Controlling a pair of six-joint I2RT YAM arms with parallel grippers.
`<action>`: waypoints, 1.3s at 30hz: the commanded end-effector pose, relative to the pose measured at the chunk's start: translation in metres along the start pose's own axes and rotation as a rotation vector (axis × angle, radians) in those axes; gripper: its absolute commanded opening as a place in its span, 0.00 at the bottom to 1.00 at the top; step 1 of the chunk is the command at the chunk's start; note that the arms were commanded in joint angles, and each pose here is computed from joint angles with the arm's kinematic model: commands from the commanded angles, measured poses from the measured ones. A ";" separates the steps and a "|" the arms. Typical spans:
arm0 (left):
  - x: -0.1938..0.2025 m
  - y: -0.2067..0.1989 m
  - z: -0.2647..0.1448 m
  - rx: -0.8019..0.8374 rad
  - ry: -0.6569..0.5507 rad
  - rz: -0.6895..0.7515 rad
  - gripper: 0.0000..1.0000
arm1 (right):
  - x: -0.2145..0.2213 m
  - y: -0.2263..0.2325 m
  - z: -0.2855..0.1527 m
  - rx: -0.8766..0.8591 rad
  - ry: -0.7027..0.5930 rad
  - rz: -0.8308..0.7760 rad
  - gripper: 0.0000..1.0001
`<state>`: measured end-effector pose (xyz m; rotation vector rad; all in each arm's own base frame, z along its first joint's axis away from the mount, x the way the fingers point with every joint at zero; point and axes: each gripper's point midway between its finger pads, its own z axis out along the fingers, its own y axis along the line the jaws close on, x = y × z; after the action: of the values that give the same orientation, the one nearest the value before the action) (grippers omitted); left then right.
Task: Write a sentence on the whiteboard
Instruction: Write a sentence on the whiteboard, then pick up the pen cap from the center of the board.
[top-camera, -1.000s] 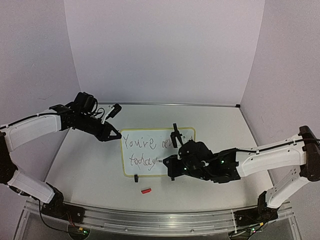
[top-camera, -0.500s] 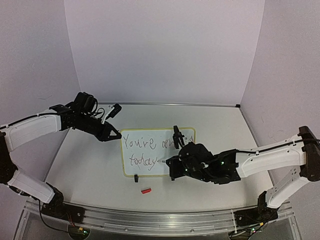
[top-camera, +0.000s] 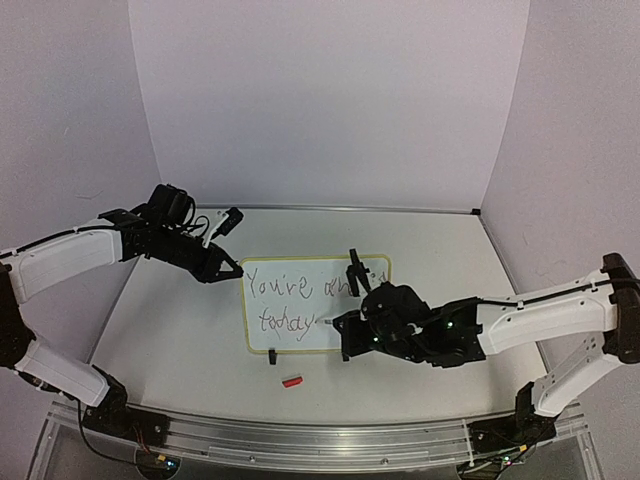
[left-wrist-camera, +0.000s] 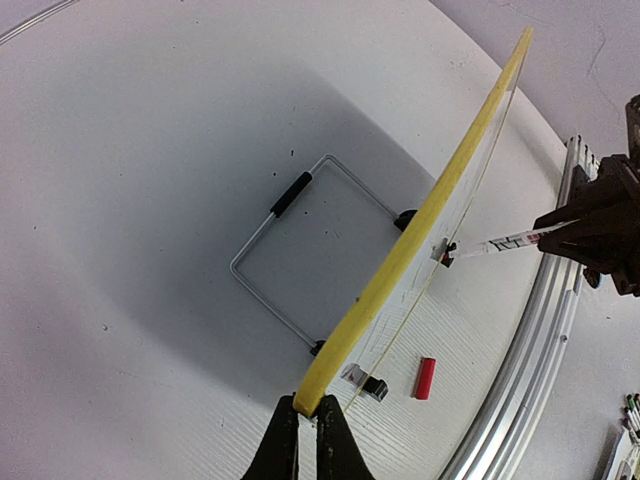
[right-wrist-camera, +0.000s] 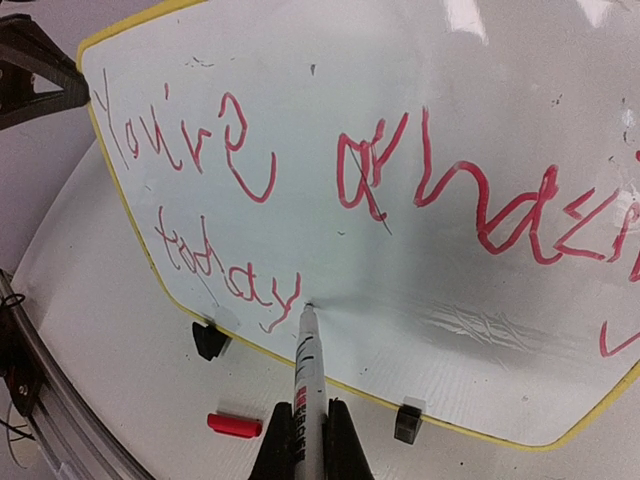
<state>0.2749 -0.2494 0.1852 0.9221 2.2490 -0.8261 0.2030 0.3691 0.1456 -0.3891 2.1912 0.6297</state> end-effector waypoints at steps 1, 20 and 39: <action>0.023 -0.001 0.010 -0.002 0.098 -0.022 0.03 | -0.026 0.005 -0.027 -0.058 -0.071 -0.028 0.00; -0.023 -0.001 -0.073 -0.259 -0.277 0.077 0.79 | -0.053 0.018 -0.053 -0.307 -0.013 -0.079 0.00; 0.064 -0.178 0.028 -0.100 -0.069 0.263 0.63 | -0.028 -0.033 -0.079 -0.351 0.022 0.065 0.00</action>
<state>0.1211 -0.3272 0.2125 1.0782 1.9786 -0.7008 0.1906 0.3060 0.1888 -0.5547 2.1512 1.0006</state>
